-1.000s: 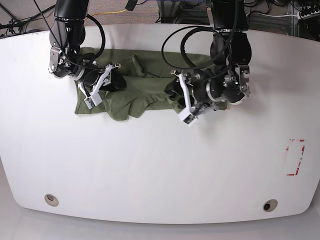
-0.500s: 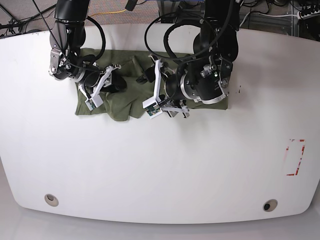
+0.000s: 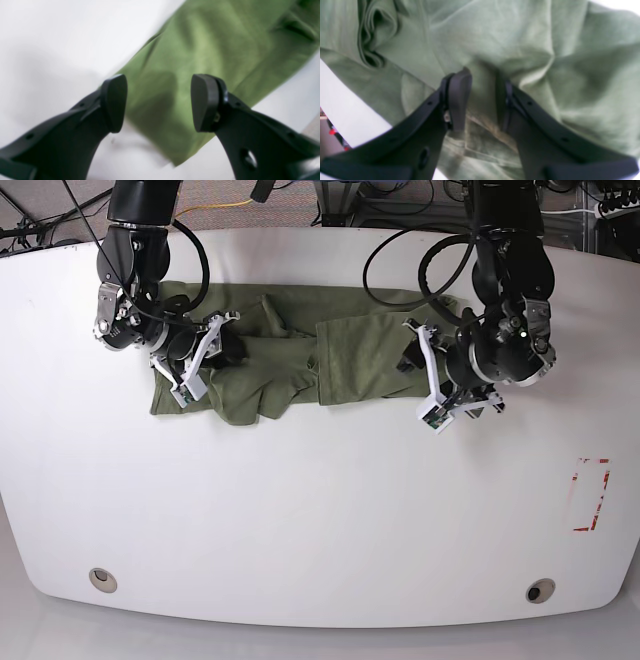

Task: Fold the T-shirt properly
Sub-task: 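Release the strip with both grippers and reposition them at its ends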

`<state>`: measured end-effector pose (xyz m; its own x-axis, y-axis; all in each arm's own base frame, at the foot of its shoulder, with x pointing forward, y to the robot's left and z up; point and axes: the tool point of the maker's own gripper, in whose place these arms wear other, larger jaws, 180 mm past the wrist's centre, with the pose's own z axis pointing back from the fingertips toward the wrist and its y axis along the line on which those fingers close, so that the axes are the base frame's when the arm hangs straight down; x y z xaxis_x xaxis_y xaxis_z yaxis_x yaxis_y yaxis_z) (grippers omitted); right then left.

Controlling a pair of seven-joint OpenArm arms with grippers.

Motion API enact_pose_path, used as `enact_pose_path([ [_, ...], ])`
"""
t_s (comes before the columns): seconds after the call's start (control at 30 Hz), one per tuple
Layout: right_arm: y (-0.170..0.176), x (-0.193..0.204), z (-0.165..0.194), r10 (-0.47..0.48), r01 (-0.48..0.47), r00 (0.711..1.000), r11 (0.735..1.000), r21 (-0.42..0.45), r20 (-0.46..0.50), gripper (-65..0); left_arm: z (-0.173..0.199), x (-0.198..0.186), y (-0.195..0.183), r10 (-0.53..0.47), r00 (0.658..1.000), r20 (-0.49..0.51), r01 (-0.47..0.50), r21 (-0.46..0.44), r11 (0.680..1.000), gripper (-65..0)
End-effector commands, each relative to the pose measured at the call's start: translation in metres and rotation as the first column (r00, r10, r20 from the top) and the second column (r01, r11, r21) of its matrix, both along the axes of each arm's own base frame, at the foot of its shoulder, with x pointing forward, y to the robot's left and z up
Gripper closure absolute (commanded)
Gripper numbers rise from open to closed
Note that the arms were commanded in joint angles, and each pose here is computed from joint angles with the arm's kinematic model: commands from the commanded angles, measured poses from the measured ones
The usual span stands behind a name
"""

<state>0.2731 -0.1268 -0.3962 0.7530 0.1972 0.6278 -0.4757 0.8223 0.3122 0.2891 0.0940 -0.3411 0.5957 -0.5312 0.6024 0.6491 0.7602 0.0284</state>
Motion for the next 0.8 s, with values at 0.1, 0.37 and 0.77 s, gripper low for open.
enact_pose_path([
  [0.1, -0.017, 0.018, 0.049, -0.088, 0.072, 0.989, 0.987, 0.142, 0.115, -37.6, 0.000, -0.008, 0.015, -0.002, 0.999, 0.052, 0.003, -0.021, 1.000, -37.4],
  [0.37, -0.103, 0.016, 0.062, -0.373, 0.343, 0.922, 0.911, 0.228, 0.105, -52.6, -0.029, -0.028, 0.019, 0.014, 1.000, -0.017, -0.015, -0.056, 0.998, -37.4],
  [0.77, -0.158, -0.006, 0.018, -0.507, 0.506, 0.860, 0.833, 0.223, -0.060, -47.7, -0.039, -0.032, 0.021, 0.024, 0.998, -0.051, -0.027, -0.061, 0.998, -37.2],
])
